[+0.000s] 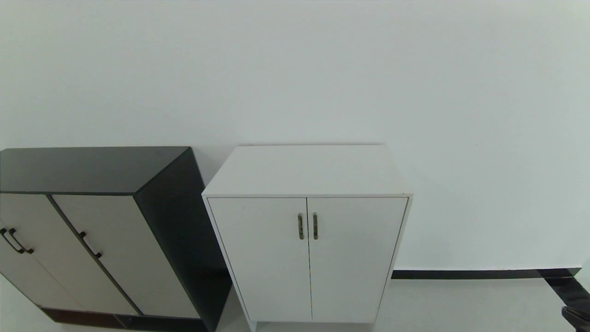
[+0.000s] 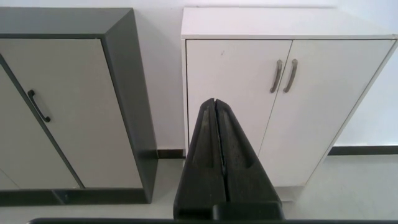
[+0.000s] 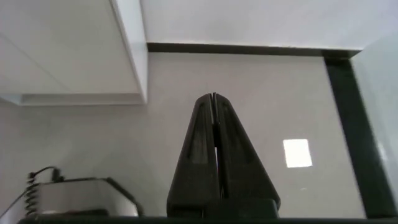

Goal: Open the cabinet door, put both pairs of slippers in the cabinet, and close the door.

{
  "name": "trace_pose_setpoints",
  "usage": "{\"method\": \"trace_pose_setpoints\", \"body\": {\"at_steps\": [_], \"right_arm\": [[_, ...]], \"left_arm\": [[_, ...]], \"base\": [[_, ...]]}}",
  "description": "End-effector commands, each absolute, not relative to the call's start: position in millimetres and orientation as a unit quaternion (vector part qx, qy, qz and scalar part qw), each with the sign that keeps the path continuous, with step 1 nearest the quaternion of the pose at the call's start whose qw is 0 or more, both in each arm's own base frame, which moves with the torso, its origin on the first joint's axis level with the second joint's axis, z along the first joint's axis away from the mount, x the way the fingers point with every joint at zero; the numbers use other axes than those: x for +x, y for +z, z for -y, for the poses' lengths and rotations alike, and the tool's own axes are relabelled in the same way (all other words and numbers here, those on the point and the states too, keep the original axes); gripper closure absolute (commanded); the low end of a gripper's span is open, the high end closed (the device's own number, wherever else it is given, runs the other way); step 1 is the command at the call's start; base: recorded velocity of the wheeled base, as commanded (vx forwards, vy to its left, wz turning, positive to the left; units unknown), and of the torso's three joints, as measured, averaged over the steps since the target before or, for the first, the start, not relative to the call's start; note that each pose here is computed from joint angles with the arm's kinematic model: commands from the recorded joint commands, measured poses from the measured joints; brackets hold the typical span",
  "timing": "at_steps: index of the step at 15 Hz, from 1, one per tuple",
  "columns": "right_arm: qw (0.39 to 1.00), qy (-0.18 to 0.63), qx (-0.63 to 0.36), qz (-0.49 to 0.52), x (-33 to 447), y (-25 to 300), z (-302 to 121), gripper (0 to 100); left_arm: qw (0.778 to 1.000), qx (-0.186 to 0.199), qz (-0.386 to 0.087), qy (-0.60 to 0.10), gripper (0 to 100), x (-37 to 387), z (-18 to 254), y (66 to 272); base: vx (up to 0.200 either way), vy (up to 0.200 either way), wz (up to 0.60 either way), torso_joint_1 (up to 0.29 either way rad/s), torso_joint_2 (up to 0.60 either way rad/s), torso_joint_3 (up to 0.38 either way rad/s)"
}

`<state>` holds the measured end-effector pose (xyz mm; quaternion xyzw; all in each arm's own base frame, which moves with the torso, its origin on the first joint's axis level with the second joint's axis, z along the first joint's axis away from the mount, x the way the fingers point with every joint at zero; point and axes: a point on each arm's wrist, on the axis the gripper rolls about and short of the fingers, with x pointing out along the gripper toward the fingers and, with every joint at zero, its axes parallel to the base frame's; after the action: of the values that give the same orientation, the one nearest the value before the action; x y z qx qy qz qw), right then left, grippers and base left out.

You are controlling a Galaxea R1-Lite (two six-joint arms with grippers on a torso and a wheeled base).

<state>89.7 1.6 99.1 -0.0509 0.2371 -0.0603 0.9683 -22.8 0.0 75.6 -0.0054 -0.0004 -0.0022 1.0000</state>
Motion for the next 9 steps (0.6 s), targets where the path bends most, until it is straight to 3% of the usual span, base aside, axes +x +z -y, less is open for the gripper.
{"method": "trace_pose_setpoints", "body": {"at_steps": [1, 7, 9], "right_arm": [[0.981, -0.038, -0.003, -0.189, 34.8, 95.0, 0.8, 100], [0.995, -0.025, -0.062, -0.070, -9.5, 85.4, 3.6, 100], [0.996, 0.024, -0.069, -0.047, -12.6, 84.4, 3.3, 100]], "left_arm": [[1.000, -0.006, 0.001, -0.002, 100, -22.8, 0.0, 75.6], [1.000, -0.005, 0.000, -0.002, 100, -22.7, 0.0, 75.7], [1.000, -0.005, 0.000, -0.003, 100, -22.7, 0.0, 75.7]], "base": [[0.000, 0.000, 0.00, 0.000, 0.00, 0.000], [0.000, 0.000, 0.00, 0.000, 0.00, 0.000], [0.000, 0.000, 0.00, 0.000, 0.00, 0.000]]}}
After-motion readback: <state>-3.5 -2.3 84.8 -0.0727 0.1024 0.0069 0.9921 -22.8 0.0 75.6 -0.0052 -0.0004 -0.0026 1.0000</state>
